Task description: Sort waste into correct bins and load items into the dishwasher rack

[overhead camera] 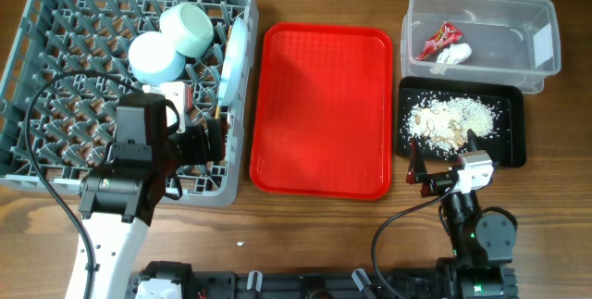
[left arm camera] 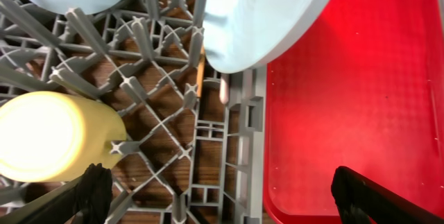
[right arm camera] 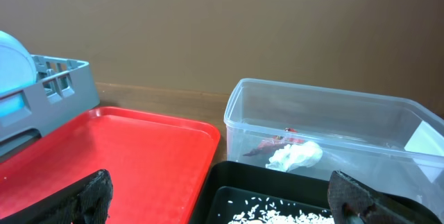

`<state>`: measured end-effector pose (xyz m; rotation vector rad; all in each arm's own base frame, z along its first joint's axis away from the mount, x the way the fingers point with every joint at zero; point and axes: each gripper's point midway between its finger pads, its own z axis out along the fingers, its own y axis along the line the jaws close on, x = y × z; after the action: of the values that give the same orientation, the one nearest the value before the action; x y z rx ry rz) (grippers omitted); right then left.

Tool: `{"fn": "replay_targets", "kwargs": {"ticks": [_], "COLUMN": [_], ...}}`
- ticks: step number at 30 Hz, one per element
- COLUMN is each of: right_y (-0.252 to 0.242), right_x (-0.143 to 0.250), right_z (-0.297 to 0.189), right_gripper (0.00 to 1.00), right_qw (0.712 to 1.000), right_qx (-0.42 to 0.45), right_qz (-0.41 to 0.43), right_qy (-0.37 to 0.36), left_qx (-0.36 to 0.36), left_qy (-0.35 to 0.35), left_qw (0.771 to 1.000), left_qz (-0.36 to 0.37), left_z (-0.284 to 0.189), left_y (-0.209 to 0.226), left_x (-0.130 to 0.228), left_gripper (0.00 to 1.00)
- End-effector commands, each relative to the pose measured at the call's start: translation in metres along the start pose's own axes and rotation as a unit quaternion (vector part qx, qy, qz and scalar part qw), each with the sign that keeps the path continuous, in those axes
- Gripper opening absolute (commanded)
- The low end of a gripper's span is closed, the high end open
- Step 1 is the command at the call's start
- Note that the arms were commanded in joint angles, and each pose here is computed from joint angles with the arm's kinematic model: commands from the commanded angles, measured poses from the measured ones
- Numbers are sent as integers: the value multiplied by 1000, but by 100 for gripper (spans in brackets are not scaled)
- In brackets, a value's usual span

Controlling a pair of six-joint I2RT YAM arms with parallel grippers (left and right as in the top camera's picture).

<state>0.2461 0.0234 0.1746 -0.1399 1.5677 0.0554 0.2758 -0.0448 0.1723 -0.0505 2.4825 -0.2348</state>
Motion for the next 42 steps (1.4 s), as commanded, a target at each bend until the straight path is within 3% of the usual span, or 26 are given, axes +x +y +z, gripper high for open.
{"fn": "replay_targets", "kwargs": {"ticks": [1,9,18,22,34,38,42], "right_y": [2,2,2,2,2,2,2], "right_x": [-2,-2,-2,-2,-2,-2,-2], "right_z": [-1,-1,-1,-1,-1,-1,-1], "right_gripper": [100,100,100,100,100,100,100], "right_qw": [1000,1000,1000,1000,1000,1000,1000], "right_qx": [-6,-6,-6,-6,-6,-6,-6], "right_qz": [4,4,4,4,4,4,4], "right_qy": [-5,-5,-5,-5,-5,-5,-5], "left_qx": [-25,-20,7,28,47,31,25], "left_qy": [-2,-30,-173,-246,-450,-467,-426], "left_qw": [1000,999,985,968,891,881,902], "left_qz": [10,12,16,25,39,68,69], "left_z": [-2,-32,-19,-11,-26,-34,-18], "left_y": [9,8,11,9,14,14,18], "left_x": [3,14,16,17,6,4,21], "left_gripper": [100,100,100,100,100,100,100]}}
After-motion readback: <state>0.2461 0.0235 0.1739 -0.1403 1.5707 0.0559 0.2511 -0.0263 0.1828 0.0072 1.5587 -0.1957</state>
